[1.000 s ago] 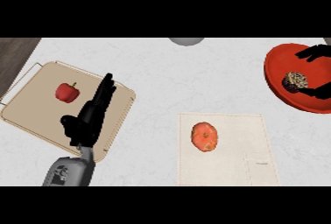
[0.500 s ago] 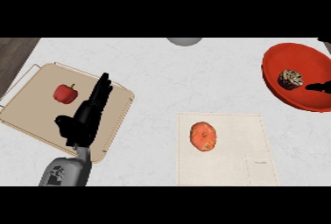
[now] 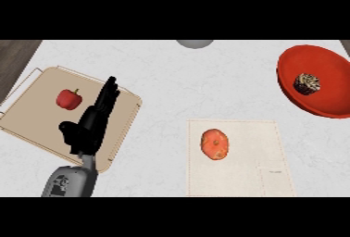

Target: Pick the cupcake from the placemat and place it in the bowl

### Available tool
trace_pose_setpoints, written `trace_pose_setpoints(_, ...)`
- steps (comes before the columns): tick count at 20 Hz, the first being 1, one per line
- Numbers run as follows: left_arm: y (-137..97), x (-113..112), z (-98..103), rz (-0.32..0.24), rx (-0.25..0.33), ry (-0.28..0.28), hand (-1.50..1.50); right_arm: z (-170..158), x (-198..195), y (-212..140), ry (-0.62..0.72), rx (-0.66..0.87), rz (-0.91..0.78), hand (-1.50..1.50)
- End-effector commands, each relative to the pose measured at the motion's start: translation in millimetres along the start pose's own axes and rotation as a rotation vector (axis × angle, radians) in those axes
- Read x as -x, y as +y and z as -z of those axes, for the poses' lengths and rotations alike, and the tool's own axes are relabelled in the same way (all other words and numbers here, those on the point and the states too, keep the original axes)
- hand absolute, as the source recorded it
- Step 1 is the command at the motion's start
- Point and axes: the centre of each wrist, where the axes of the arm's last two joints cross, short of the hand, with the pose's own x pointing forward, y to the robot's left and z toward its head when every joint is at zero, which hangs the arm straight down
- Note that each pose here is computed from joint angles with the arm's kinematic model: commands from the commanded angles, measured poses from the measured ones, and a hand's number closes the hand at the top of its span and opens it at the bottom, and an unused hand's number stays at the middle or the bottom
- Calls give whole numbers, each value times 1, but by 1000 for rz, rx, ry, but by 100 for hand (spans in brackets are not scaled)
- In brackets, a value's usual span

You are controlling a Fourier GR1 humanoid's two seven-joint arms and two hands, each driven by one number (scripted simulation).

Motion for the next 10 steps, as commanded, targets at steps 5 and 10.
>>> trace_pose_setpoints(5,8,-6,2,6,12,-2,0,-39,9,-30,-30,-92,171,-150)
trace_pose_setpoints(10,0,-3,0,3,-4,2,0,-49,12,-35,-44,-143,217,-150)
